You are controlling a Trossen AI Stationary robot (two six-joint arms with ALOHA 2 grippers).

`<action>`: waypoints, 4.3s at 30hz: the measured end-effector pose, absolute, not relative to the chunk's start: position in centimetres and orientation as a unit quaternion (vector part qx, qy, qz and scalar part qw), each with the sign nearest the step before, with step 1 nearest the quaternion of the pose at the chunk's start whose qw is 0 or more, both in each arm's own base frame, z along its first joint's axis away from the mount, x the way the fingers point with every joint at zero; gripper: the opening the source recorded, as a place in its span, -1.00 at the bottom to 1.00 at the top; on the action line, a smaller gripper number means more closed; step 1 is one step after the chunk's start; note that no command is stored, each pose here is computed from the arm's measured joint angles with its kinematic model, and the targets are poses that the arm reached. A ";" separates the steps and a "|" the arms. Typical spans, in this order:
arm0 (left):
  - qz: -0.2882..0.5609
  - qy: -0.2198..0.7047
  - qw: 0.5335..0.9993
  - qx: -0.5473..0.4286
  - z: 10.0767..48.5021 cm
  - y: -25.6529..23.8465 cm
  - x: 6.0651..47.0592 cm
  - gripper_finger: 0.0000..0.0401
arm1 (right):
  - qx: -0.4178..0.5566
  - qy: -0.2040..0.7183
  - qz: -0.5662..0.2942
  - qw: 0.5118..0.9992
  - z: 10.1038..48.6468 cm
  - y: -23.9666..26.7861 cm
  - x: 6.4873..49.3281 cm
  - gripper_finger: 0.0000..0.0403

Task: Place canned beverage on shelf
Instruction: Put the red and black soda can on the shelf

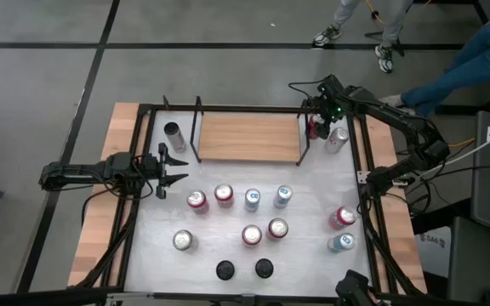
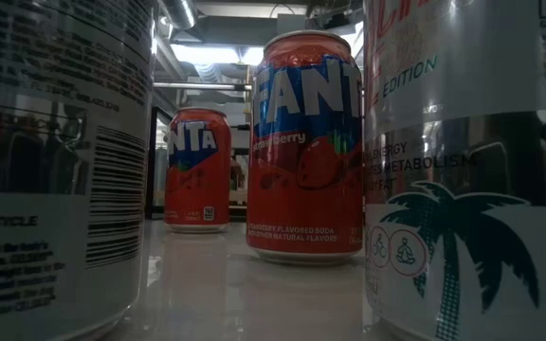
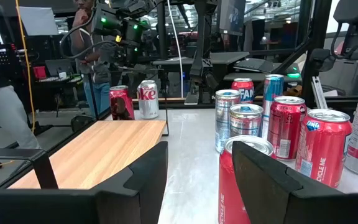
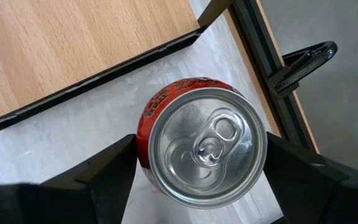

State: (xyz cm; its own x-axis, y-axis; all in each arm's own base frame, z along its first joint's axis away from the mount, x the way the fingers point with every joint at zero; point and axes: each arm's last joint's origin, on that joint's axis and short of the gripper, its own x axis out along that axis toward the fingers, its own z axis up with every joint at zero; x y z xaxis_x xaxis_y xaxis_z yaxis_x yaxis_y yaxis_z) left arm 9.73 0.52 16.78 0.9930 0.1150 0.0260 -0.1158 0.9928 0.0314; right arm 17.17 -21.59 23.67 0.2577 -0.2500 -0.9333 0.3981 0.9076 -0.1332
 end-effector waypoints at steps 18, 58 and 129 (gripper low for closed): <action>0.058 -0.012 0.998 0.016 16.8 0.5 9.7 -0.13 | 0.065 0.574 -0.204 0.791 23.7 -21.6 17.2 0.57; 0.058 -0.012 0.998 0.016 16.8 0.5 9.7 -0.13 | 0.054 0.575 -0.201 0.791 23.7 -21.6 17.2 0.43; 0.058 -0.012 0.998 0.016 16.8 0.5 9.7 -0.13 | -0.006 0.493 -0.300 0.817 42.4 -20.4 15.9 0.37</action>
State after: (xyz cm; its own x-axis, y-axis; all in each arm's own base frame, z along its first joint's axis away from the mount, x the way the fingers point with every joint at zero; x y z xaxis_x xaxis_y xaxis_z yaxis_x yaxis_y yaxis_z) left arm 9.73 0.52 16.79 0.9930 0.1153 0.0260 -0.1160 0.9927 0.0314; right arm 15.88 -20.36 42.45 0.3346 -0.4959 -0.8013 0.4847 0.8198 -0.3050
